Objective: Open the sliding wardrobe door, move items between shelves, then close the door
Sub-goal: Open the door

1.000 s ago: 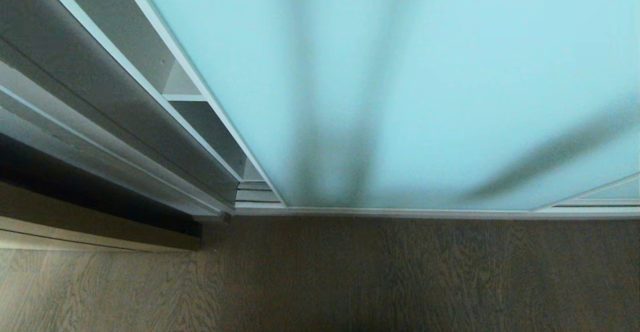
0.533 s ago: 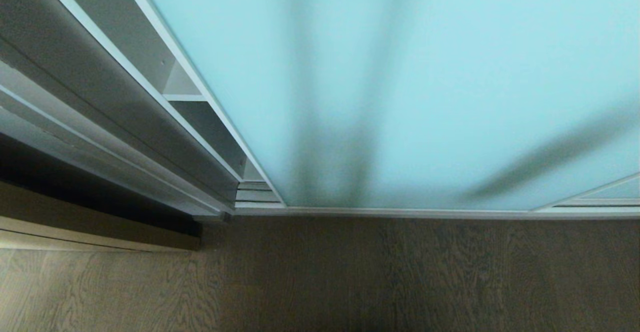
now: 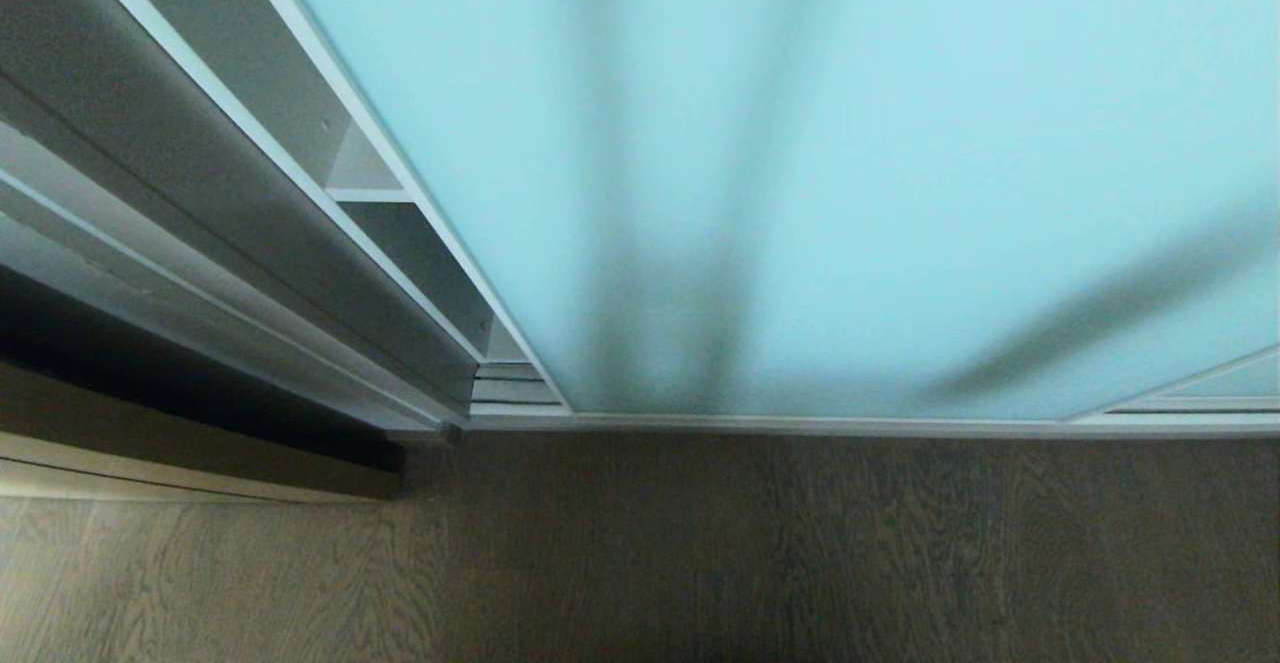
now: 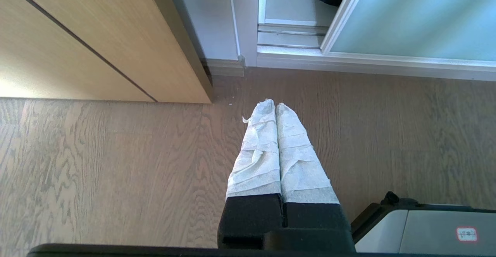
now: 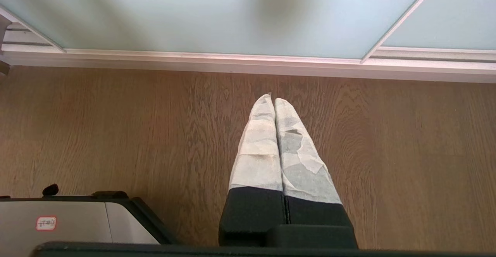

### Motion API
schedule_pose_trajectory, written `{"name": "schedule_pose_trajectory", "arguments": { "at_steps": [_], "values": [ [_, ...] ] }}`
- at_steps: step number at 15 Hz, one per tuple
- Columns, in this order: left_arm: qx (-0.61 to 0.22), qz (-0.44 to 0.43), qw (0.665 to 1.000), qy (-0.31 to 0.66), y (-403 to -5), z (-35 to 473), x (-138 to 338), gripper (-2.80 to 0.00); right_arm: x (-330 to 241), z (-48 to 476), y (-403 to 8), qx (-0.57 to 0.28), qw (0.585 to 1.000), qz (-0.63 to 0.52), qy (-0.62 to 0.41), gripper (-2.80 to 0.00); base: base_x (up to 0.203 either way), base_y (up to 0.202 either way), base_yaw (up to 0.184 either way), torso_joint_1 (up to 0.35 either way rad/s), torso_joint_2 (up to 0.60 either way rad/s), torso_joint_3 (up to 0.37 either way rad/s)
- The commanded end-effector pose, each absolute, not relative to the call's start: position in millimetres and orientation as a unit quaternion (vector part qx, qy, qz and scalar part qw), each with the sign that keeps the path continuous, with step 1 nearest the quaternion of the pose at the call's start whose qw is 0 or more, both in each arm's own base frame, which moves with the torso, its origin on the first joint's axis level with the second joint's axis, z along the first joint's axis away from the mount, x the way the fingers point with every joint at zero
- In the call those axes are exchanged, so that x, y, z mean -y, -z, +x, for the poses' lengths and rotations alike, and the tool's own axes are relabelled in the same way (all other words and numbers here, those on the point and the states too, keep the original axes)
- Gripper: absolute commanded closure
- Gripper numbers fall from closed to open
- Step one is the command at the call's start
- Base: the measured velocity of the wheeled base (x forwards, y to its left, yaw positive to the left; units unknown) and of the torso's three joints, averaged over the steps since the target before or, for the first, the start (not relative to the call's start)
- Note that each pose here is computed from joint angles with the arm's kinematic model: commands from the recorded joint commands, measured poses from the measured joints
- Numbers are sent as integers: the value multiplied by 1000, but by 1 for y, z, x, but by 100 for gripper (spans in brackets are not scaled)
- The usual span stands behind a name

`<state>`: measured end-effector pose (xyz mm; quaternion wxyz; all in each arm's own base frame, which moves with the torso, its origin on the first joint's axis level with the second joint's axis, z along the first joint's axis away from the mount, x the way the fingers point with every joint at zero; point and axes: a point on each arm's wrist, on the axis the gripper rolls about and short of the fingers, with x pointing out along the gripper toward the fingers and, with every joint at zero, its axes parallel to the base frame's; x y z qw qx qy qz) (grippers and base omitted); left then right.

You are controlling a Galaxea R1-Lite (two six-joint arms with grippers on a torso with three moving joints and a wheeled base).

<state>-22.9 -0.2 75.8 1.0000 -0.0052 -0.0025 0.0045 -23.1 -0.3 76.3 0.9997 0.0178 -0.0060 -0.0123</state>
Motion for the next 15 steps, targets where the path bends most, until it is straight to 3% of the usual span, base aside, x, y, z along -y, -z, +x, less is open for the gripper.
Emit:
{"name": "schedule_pose_trajectory", "arguments": {
  "at_steps": [1, 11, 15],
  "values": [
    [0, -5, 1000, -5, -75, -23, 0, 0, 0, -23, -76, 3, 1000, 18, 12, 0, 0, 0, 0, 0, 0, 0],
    [9, -5, 1000, -8, -80, -24, 0, 0, 0, -23, -76, 3, 1000, 18, 12, 0, 0, 0, 0, 0, 0, 0],
    [62, -5, 998, -9, -142, -45, 0, 0, 0, -23, -76, 3, 1000, 18, 13, 0, 0, 0, 0, 0, 0, 0]
  ]
}}
